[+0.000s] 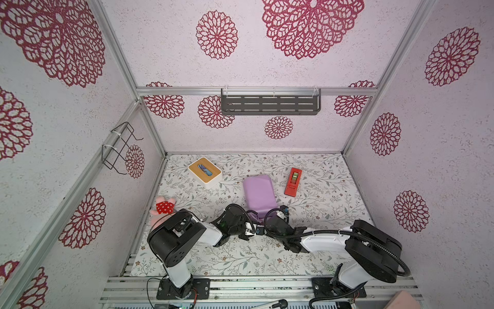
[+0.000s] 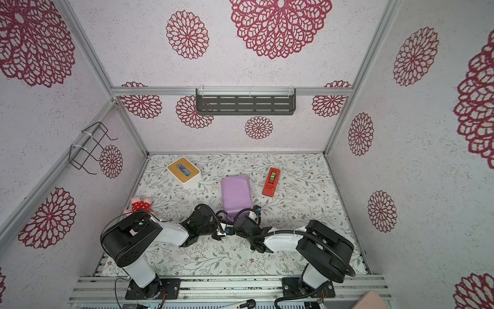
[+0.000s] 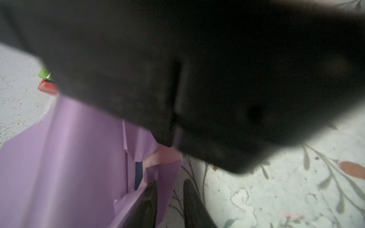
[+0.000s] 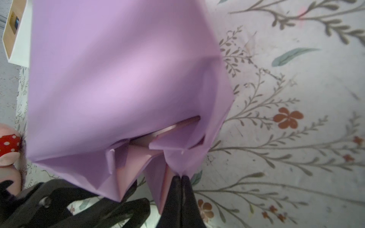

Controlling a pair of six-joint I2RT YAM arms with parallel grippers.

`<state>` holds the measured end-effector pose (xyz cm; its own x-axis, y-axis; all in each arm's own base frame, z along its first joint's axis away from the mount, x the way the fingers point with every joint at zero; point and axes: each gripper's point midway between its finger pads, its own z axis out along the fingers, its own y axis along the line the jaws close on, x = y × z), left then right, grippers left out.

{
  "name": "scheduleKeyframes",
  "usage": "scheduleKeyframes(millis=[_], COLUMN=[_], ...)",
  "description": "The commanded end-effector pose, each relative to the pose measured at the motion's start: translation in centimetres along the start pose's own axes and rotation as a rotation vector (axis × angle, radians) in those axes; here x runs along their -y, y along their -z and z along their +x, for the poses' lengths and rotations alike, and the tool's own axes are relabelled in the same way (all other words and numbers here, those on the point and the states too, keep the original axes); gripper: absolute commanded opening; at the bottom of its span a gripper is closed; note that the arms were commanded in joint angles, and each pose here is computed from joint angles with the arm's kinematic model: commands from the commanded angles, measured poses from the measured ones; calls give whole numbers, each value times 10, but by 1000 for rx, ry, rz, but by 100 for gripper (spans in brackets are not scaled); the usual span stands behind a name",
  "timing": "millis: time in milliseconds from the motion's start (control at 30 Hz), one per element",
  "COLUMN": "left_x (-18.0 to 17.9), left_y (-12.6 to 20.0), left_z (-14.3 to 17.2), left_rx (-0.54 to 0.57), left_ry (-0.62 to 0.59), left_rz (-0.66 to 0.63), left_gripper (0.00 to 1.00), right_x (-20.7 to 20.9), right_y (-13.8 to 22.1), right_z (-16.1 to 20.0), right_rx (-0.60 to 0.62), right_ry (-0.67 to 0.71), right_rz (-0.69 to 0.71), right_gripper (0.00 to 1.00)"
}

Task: Wrap a gift box in wrapping paper
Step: Fifth fold the wrapping paper around the gift box.

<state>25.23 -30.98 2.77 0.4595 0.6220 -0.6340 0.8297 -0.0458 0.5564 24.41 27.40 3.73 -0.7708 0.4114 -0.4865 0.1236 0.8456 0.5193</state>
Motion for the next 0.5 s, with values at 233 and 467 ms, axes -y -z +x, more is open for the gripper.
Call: scheduleKeyframes(millis=[233, 467], left_x=[7, 11], left_y=[-3, 0], left_z=[5, 9], left_rx=[-16, -10], left_ry=[-89, -107], left_rz=[-7, -8], left_gripper=[28, 27], right_x=[-11, -12], right_y=[7, 7], right_z=[-10, -10], right_rx=[23, 24], right_ry=[-64, -71], right_rz=[-51, -57], right_gripper=[0, 0])
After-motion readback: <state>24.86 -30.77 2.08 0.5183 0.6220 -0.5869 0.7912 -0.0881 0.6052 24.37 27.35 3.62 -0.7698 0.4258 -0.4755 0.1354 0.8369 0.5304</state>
